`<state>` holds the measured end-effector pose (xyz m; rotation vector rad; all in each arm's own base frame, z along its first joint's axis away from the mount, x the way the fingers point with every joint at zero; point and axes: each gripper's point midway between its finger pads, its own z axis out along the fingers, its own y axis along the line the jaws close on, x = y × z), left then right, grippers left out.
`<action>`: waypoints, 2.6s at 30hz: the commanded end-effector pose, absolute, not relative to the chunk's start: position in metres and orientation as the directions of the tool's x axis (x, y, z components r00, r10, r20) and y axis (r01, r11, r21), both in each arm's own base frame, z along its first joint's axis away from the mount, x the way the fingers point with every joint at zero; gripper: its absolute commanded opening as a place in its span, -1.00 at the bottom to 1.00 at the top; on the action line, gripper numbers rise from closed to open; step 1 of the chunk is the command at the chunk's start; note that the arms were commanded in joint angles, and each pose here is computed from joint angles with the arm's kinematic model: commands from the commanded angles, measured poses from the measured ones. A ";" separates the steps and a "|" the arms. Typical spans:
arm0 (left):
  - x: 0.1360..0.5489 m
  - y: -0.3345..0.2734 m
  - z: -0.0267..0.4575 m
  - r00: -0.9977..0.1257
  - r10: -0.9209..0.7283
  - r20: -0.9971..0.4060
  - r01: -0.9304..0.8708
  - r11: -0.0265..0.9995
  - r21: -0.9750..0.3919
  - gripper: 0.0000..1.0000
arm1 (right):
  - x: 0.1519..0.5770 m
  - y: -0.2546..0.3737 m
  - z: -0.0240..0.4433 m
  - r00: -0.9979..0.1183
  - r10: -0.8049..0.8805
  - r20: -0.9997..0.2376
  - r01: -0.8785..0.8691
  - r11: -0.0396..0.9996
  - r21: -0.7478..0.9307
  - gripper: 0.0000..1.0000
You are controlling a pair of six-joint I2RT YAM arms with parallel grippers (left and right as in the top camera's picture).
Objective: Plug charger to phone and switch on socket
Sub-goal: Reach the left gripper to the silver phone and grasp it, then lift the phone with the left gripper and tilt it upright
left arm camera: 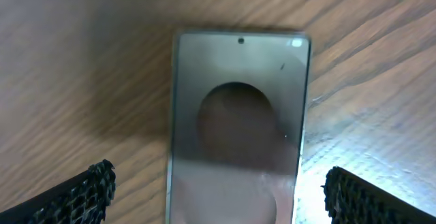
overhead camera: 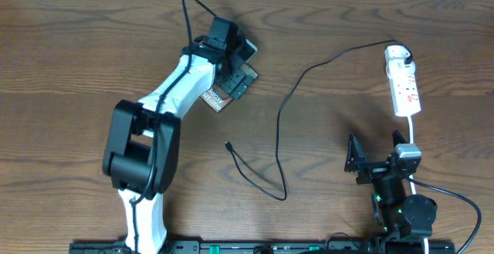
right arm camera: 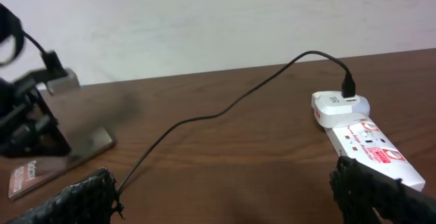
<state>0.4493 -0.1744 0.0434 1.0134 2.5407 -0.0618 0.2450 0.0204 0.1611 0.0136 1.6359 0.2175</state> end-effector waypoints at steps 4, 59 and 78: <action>0.448 -0.169 0.010 -0.653 0.692 -0.309 0.699 0.707 0.107 0.99 | 0.245 0.022 0.160 -0.077 0.125 -0.989 -0.129 0.983 0.134 0.99; 0.398 -0.145 -0.069 -0.742 0.671 -0.016 0.671 0.742 0.010 0.51 | 0.245 0.022 0.160 -0.077 0.126 -0.989 -0.129 0.982 0.135 0.98; 0.403 -0.148 -0.062 -0.883 0.468 -0.026 0.468 0.883 0.006 -0.03 | 0.245 0.022 0.160 -0.077 0.126 -0.989 -0.129 0.982 0.135 0.99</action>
